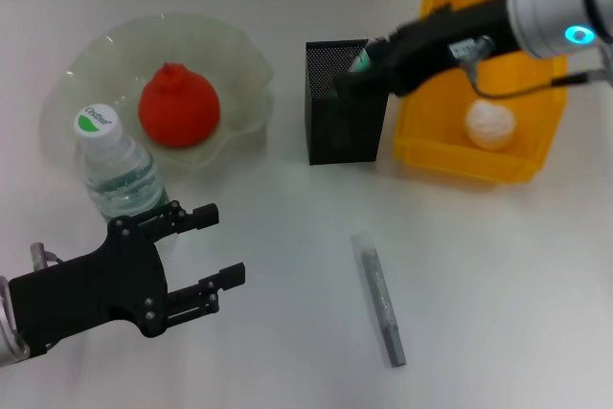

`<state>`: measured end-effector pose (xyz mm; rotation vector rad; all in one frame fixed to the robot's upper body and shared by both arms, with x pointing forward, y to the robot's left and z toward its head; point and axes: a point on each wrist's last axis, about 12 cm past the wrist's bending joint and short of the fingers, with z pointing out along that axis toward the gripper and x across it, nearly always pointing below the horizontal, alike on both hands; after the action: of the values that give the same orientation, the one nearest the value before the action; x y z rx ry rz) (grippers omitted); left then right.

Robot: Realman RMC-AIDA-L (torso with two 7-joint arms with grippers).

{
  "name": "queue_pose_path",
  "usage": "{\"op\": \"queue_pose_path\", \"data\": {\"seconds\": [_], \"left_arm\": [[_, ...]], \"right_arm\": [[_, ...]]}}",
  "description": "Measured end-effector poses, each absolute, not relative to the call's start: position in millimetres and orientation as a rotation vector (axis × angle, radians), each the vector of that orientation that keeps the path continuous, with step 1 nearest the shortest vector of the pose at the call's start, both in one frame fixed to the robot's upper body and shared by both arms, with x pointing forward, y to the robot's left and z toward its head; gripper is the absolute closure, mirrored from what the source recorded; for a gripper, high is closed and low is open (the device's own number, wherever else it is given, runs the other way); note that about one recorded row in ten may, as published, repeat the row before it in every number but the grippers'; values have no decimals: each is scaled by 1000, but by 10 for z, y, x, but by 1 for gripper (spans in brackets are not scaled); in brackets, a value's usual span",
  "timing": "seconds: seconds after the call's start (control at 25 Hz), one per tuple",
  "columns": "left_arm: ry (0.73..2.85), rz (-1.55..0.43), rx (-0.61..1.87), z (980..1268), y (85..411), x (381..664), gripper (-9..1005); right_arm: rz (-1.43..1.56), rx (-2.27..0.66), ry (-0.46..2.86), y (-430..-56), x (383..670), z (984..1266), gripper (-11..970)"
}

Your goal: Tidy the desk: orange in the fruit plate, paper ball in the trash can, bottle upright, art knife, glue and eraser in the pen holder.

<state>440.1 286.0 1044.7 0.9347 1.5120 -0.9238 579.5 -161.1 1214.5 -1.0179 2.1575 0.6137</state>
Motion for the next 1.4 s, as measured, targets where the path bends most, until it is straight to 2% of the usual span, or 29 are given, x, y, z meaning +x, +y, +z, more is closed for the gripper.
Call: {"op": "queue_pose_path", "data": {"seconds": [0.12,0.44,0.76,1.32,1.4], "left_arm": [[1511,-926,935,10451,2859,4406,301],[1504,-925,942,10468,2850,4428,301],[1510,-926,937,10453,2854,4415,301],[1509,-925,937,10453,2855,4414,301],[1510,-925,937,10452,2855,4412,301]], "right_arm": [[646,-999,2289,-1560,5569,12144,338],[556,-1064,2528,-1297,5403,11646,324],[503,-1043,2623,-1221,5439,11383,325],[467,-1030,2697,-1189,5520,11181,332],[463,-1029,2706,-1187,5530,11166,372]]}}
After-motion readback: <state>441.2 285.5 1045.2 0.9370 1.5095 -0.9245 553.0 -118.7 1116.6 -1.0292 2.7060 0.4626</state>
